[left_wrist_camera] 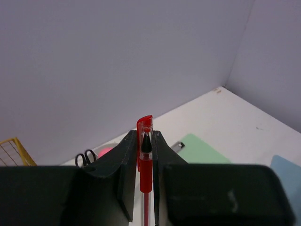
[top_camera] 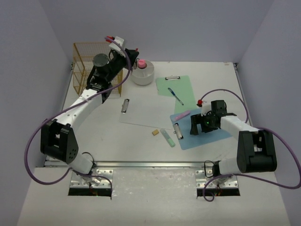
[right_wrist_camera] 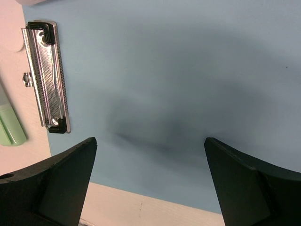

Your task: Organize the desk

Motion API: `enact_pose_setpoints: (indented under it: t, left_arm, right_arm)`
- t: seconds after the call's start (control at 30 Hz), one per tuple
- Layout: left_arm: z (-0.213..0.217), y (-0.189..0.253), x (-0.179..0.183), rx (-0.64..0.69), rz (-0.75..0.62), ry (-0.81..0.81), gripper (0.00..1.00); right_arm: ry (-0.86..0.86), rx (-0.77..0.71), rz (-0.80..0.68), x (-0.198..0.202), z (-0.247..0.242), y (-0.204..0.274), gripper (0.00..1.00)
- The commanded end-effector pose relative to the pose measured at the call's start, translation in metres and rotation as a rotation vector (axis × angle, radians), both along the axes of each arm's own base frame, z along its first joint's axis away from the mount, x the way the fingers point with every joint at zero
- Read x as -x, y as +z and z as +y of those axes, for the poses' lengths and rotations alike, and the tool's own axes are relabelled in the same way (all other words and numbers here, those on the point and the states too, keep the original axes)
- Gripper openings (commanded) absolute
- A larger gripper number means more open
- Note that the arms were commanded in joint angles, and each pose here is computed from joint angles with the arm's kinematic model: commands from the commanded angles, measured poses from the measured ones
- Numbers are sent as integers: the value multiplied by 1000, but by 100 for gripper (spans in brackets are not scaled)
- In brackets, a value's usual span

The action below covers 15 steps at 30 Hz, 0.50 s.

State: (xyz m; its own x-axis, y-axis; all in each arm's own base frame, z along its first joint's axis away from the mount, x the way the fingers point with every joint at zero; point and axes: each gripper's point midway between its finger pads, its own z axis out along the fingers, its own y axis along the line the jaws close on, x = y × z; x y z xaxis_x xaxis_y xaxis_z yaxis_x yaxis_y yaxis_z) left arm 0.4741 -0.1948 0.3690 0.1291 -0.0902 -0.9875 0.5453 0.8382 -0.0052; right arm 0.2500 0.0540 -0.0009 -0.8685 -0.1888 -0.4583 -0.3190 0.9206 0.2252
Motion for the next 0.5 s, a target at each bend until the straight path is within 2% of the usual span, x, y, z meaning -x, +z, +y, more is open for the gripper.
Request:
enact_pose_setpoints:
  t: [0.0, 0.1, 0.17, 0.27, 0.37, 0.47]
  left_arm:
    - [8, -13, -30, 29, -110, 57, 0]
    - [9, -11, -33, 47, -201, 78, 0]
    - [8, -19, -42, 48, -233, 156, 0]
    - [13, -28, -52, 114, -232, 210, 0]
    - [16, -45, -57, 192, -234, 192, 0]
    - [9, -62, -63, 161, -235, 171, 0]
  right_arm:
    - [-6, -13, -14, -10, 1, 6, 99]
    - [-10, -8, -12, -10, 1, 5, 99]
    - [-15, -1, -12, -10, -1, 5, 99]
    - [-18, 8, -13, -9, -3, 4, 99]
    - [-17, 13, -6, -9, -4, 1, 99]
    - [-18, 15, 7, -8, -4, -1, 99]
